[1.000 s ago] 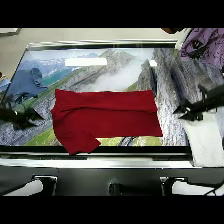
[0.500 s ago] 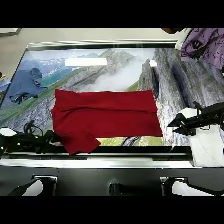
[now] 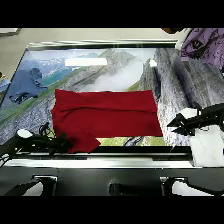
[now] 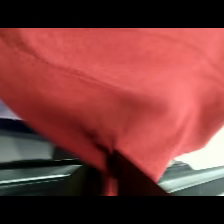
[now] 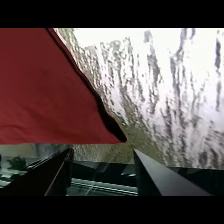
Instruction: Fold the clothes and pants, and hang the long-sleeved shirts on hangers.
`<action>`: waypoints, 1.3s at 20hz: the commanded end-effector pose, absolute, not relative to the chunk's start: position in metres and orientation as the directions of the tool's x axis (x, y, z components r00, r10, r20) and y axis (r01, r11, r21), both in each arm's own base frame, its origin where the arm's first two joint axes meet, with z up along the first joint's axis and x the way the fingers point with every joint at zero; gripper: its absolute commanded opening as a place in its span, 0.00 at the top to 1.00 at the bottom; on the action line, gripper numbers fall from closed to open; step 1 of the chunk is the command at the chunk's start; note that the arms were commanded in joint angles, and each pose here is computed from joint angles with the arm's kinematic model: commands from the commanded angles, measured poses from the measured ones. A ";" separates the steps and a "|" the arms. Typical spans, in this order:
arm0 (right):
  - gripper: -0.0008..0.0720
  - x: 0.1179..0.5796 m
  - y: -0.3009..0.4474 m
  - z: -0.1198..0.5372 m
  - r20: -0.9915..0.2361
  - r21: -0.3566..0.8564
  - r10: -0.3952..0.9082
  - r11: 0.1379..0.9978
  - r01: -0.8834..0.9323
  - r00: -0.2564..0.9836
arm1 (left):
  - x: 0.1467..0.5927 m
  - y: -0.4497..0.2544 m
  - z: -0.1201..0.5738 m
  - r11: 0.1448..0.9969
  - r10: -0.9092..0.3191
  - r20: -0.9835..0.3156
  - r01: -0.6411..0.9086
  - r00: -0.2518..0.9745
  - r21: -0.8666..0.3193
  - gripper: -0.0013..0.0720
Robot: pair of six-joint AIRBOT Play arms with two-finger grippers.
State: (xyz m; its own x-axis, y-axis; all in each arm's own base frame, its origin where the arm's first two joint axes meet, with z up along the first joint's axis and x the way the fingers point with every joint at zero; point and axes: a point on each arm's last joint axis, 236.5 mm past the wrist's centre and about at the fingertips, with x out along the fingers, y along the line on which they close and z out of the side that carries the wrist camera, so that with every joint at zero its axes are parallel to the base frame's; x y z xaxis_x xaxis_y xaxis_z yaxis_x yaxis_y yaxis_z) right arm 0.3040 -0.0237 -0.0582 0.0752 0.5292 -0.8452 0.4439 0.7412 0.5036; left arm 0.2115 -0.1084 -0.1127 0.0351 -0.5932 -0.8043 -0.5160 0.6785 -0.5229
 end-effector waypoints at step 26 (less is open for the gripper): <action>0.95 0.254 0.043 -0.056 -0.846 0.476 0.534 0.761 0.441 -0.007 | 0.233 -0.034 -0.024 0.720 -0.506 -0.850 -0.470 0.149 -0.511 0.96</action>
